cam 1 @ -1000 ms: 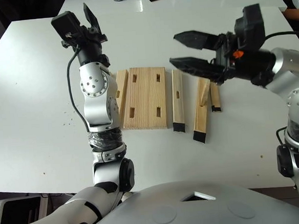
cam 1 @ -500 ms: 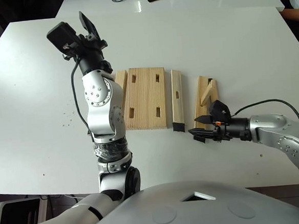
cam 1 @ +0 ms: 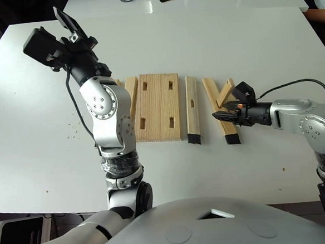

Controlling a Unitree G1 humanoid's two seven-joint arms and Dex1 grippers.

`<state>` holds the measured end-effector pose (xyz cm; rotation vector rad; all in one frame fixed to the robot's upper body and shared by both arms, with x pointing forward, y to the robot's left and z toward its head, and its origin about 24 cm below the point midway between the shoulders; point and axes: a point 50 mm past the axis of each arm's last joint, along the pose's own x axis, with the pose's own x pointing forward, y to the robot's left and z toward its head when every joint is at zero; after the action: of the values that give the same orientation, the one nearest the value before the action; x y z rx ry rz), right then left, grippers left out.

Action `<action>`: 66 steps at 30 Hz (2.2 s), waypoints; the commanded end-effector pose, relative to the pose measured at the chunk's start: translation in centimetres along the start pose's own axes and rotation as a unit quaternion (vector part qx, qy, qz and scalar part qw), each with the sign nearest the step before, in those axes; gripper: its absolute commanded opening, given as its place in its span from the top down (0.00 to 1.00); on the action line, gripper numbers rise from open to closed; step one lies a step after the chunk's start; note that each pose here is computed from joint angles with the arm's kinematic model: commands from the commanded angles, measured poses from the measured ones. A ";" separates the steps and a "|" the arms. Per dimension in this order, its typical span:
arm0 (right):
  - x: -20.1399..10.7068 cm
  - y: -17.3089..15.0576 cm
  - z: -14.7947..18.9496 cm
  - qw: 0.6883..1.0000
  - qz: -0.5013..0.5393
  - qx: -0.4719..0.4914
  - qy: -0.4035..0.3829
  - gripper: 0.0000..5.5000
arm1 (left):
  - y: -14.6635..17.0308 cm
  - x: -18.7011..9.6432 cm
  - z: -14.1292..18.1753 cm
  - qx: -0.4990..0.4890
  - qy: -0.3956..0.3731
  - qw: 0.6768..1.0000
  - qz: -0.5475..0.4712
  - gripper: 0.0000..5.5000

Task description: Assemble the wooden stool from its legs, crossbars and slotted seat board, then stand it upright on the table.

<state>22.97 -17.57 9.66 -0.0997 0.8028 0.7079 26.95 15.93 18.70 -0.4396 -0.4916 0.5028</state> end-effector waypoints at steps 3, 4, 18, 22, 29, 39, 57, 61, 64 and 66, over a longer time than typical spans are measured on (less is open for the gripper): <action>-0.8 -1.0 0.5 0.999 -0.028 -0.020 0.018 0.34 | 1.7 -3.7 -3.9 -0.014 0.104 0.992 0.065 0.52; -1.1 -1.1 0.4 0.999 -0.025 -0.021 0.024 0.31 | 1.7 -3.8 -3.9 -0.016 0.105 0.992 0.066 0.52; 0.2 -0.3 -1.7 0.998 0.002 -0.036 0.053 0.29 | 1.7 -3.8 -3.9 -0.009 0.114 0.992 0.058 0.52; 0.9 -0.3 -2.4 0.998 -0.006 -0.032 0.059 0.29 | 1.6 -3.9 -4.0 -0.005 0.119 0.992 0.050 0.52; 1.8 0.2 -3.3 0.996 -0.006 -0.034 0.077 0.29 | 1.6 -3.8 -3.9 -0.006 0.119 0.991 0.052 0.52; 1.2 -1.8 -5.6 0.989 -0.046 -0.064 0.123 0.29 | 1.5 -3.9 -4.0 -0.013 0.117 0.991 0.058 0.52; 1.9 -1.7 -2.8 0.992 -0.049 -0.108 0.048 0.62 | 2.9 -3.3 -3.1 -0.008 0.100 0.991 0.093 0.52; 2.2 -1.1 -1.9 0.992 -0.052 -0.109 0.020 0.62 | 4.2 -2.2 -1.7 -0.001 0.081 0.991 0.103 0.52; 2.2 -0.9 -0.5 0.993 -0.061 -0.100 -0.025 0.62 | 4.5 -1.7 -1.1 0.003 0.076 0.992 0.102 0.52; 2.1 -0.7 0.8 0.992 -0.063 -0.090 -0.059 0.62 | 4.7 -1.6 -0.8 0.003 0.076 0.992 0.103 0.52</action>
<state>23.69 -17.38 6.64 -0.2957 0.7128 0.6721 25.78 18.59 18.43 -0.5014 -0.4465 0.6254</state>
